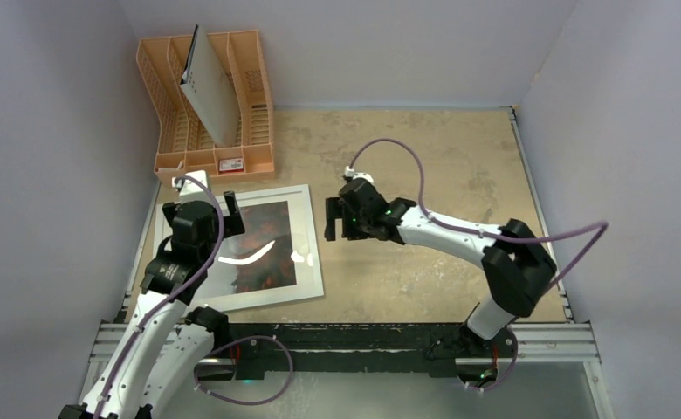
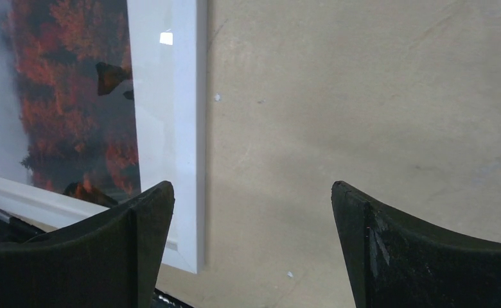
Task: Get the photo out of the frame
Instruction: Move the photo frame to the center of the board.
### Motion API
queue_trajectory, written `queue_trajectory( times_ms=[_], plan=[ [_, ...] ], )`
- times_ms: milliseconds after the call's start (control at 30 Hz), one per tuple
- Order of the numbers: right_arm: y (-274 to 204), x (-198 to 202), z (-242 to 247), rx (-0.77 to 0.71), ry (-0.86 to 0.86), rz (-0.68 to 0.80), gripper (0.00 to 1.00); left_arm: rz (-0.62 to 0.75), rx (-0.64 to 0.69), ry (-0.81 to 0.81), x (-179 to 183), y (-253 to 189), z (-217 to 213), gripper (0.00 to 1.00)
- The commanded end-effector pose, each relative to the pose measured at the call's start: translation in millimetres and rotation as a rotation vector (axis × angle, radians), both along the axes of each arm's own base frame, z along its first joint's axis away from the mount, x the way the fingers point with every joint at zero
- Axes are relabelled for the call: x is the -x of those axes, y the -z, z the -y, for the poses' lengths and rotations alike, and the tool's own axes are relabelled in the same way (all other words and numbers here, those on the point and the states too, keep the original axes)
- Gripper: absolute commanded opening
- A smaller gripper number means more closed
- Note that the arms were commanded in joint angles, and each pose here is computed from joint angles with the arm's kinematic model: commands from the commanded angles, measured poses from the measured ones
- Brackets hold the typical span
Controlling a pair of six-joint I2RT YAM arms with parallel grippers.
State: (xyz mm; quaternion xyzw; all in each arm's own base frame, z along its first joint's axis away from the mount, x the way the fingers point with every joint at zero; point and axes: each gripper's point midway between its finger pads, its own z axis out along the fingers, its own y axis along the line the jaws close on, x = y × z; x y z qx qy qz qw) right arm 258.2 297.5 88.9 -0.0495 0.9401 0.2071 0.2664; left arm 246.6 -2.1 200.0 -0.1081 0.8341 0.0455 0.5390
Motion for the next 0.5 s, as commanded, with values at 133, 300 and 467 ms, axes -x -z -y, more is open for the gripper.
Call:
queue_trajectory(
  times_ms=[133, 300, 467],
  plan=[
    [11, -6, -52, 0.094, 0.033, 0.013, 0.94, 0.013, 0.01, -0.053, 0, -2, -8, 1.0],
    [24, -5, -74, 0.145, 0.037, 0.007, 0.93, 0.011, 0.011, -0.055, 0, -2, -9, 1.0],
    [40, -7, -70, 0.233, 0.077, -0.015, 0.92, 0.009, 0.014, -0.051, 0, -1, -8, 1.0]
  ],
)
